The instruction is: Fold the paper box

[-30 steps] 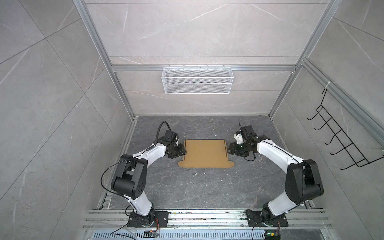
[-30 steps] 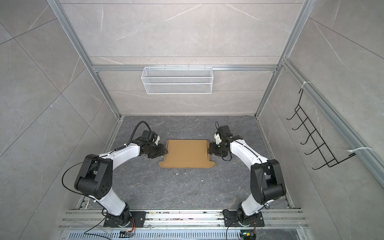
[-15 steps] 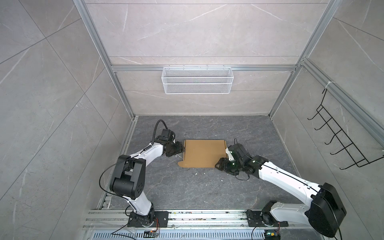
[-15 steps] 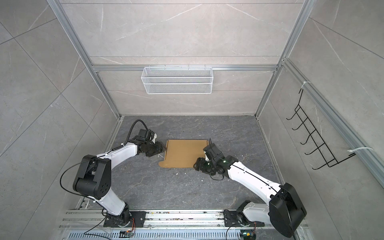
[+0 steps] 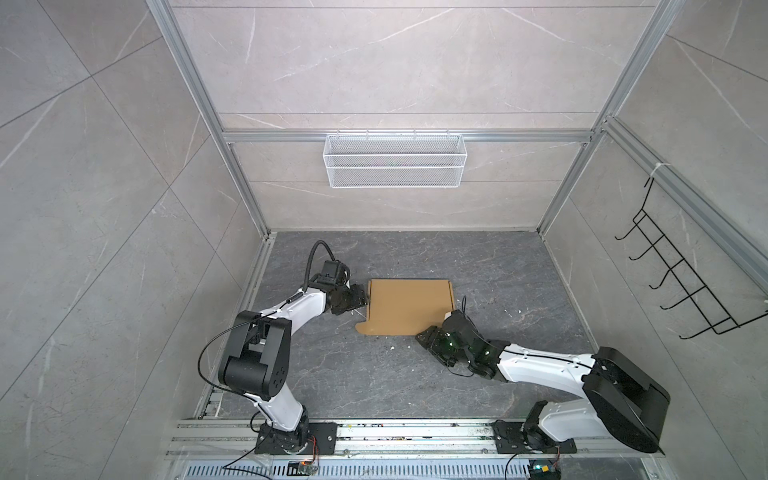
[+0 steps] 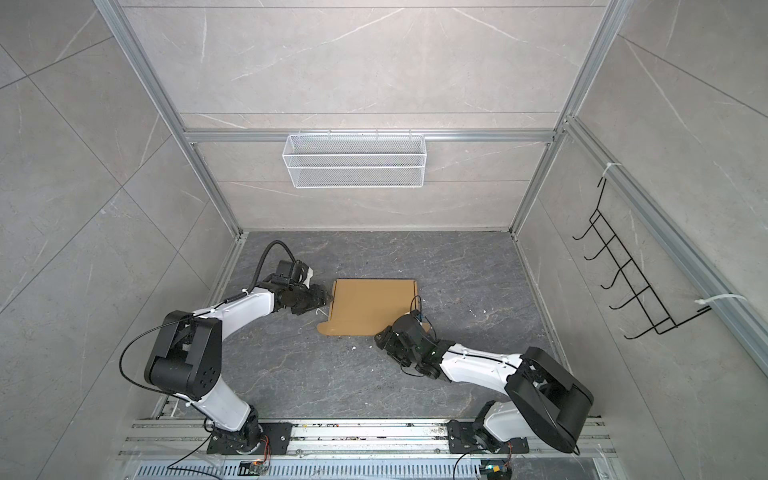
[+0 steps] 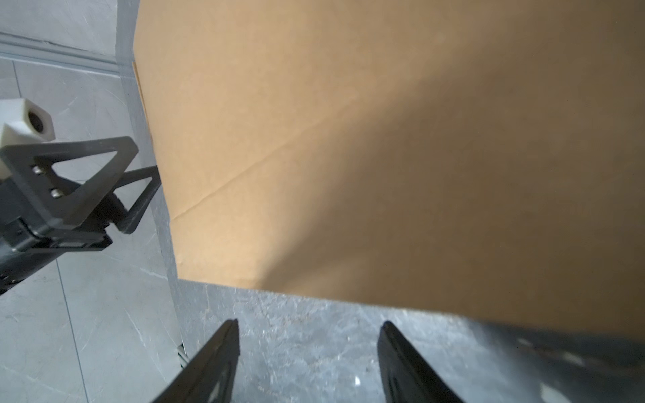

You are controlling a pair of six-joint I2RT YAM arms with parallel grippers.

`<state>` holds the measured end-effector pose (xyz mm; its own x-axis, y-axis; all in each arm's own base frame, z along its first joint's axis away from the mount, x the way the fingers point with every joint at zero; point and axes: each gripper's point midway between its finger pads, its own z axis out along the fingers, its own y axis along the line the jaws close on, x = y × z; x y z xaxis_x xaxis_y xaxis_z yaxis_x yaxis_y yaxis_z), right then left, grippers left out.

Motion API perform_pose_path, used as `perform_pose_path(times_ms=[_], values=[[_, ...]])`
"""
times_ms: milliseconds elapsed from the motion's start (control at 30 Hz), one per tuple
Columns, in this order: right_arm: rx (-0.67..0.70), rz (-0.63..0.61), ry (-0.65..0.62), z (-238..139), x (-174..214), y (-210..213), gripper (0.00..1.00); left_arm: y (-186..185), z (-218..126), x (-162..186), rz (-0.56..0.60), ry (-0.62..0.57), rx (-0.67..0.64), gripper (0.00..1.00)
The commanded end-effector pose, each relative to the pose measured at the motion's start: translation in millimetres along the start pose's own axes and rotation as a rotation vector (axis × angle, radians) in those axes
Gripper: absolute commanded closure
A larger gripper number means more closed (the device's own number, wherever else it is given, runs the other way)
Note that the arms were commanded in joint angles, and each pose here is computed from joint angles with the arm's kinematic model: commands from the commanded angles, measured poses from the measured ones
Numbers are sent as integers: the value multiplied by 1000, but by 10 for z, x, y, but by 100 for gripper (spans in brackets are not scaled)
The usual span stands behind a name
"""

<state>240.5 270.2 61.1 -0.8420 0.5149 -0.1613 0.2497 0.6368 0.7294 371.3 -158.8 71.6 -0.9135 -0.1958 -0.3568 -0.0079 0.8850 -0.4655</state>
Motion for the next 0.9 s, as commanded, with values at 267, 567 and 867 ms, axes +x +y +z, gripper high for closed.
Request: perform_pose_path(times_ms=[267, 567, 867], values=[[-87, 125, -159, 58, -218, 71, 39, -83, -117, -109, 26, -49, 31, 27], [-118, 104, -203, 67, -299, 157, 45, -85, -130, -102, 30, -48, 31, 27], [-147, 50, -239, -37, -386, 342, 45, -107, -177, -135, 36, -63, 31, 27]])
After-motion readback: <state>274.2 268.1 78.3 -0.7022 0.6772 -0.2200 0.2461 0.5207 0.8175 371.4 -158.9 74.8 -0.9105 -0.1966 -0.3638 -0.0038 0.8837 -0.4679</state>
